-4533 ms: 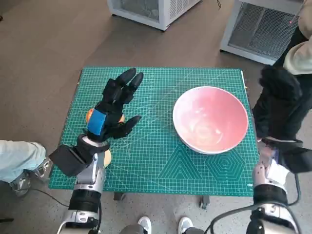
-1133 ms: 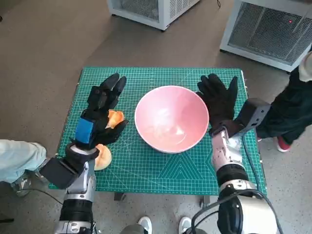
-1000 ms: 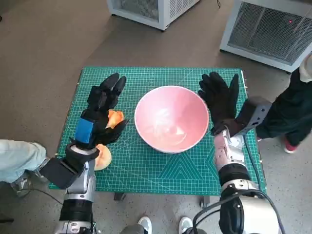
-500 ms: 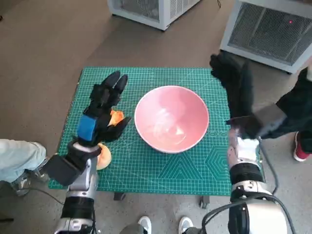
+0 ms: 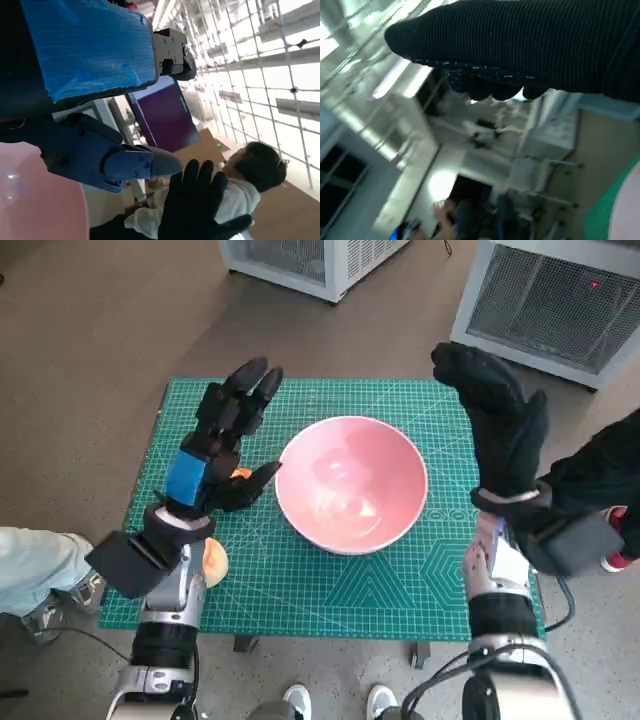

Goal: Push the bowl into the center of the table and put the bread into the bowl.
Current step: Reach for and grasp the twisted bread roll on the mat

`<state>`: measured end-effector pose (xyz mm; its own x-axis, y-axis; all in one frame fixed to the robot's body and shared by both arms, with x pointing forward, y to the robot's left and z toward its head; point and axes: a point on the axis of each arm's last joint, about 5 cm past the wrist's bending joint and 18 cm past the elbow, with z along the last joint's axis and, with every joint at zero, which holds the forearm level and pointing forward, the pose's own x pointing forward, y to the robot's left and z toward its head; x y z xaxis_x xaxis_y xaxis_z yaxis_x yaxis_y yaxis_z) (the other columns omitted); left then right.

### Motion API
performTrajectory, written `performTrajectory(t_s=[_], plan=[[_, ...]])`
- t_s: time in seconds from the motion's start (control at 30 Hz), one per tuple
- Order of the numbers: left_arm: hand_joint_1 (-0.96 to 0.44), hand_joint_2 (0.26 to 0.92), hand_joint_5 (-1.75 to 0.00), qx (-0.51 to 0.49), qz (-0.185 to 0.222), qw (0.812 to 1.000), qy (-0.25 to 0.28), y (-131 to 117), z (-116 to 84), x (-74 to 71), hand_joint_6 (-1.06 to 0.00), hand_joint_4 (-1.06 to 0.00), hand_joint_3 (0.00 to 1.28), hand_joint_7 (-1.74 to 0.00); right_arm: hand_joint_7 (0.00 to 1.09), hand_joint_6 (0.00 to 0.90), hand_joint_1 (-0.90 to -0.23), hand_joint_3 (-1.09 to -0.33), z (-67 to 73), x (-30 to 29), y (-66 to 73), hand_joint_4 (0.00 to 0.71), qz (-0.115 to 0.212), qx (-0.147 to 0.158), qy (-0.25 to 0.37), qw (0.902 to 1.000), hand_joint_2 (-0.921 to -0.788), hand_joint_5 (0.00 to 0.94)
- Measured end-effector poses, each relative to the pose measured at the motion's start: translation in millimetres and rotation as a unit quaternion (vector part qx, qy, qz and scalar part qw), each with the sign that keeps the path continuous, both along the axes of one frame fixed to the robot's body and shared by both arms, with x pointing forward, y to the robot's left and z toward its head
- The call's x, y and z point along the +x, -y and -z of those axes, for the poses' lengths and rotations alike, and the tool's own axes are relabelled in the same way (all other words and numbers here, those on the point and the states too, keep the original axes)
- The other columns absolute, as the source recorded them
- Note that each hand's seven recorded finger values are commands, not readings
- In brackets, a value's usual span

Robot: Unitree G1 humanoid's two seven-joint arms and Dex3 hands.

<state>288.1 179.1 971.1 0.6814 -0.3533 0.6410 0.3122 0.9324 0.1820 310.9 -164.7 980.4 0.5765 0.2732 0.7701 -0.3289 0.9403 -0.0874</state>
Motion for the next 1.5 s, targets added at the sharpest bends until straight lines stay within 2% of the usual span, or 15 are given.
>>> performTrajectory(t_s=[0.07,0.23,0.57,0.7,0.77,0.87,0.93,1.07,1.23,1.5], plan=[[-0.64,0.921,0.00,0.001,0.005,1.000,0.004,-1,-3,1.4,-0.02,-0.22,0.36,-0.51,0.36,0.202,-0.754,-0.759,-1.5,-2.5,0.1,0.265,-0.005,-0.001,0.008,1.0000,-0.921,0.003],[-0.64,0.921,0.00,0.001,0.016,1.000,0.014,-3,-9,4.5,-0.02,-0.22,0.35,-0.53,0.40,0.188,-0.763,-0.743,-2.9,-6.2,0.0,0.266,-0.013,0.000,0.015,0.9998,-0.921,0.001],[-0.63,0.921,0.00,0.030,0.030,0.999,0.030,-19,-21,7.8,0.00,-0.21,0.30,-0.54,0.43,0.183,-0.776,-0.737,-3.9,-7.2,-0.4,0.261,-0.012,-0.001,0.017,0.9998,-0.921,0.000],[-0.60,0.921,0.00,0.085,0.020,0.996,0.031,-39,-29,8.8,0.00,-0.20,0.19,-0.50,0.44,0.181,-0.776,-0.736,-4.5,-8.1,-0.8,0.261,-0.004,-0.006,0.021,0.9998,-0.921,0.000],[-0.52,0.874,0.00,0.130,0.003,0.991,0.031,-52,-37,7.4,-0.02,-0.19,0.10,-0.46,0.44,0.179,-0.775,-0.736,-4.2,-8.7,-0.9,0.260,0.000,-0.010,0.021,0.9997,-0.921,0.000],[-0.39,0.828,0.00,0.198,-0.027,0.979,0.026,-71,-50,4.2,-0.04,-0.19,0.04,-0.39,0.44,0.177,-0.776,-0.736,-3.1,-9.6,-0.2,0.261,0.006,-0.009,0.019,0.9998,-0.921,0.000],[-0.15,0.794,0.00,0.231,-0.047,0.972,0.020,-80,-58,2.0,-0.12,-0.20,0.02,-0.28,0.45,0.175,-0.778,-0.736,-2.3,-10.1,0.3,0.261,0.010,-0.010,0.018,0.9997,-0.921,0.000],[0.06,0.782,0.00,0.322,-0.106,0.941,-0.002,-94,-74,-2.3,-0.23,-0.20,0.01,-0.14,0.45,0.169,-0.780,-0.737,-2.1,-10.4,-0.4,0.259,0.013,-0.016,0.017,0.9996,-0.921,0.000],[0.11,0.786,0.00,0.401,-0.149,0.903,-0.036,-103,-83,-4.2,-0.25,-0.19,0.01,-0.09,0.45,0.157,-0.777,-0.736,-2.1,-10.3,-0.3,0.257,0.016,-0.021,0.018,0.9995,-0.921,0.000],[0.10,0.792,0.00,0.453,-0.153,0.871,-0.116,-103,-80,0.9,-0.26,-0.17,0.01,-0.05,0.46,0.150,-0.767,-0.736,-1.4,-9.1,-0.3,0.252,0.016,-0.022,0.015,0.9995,-0.921,0.000]])
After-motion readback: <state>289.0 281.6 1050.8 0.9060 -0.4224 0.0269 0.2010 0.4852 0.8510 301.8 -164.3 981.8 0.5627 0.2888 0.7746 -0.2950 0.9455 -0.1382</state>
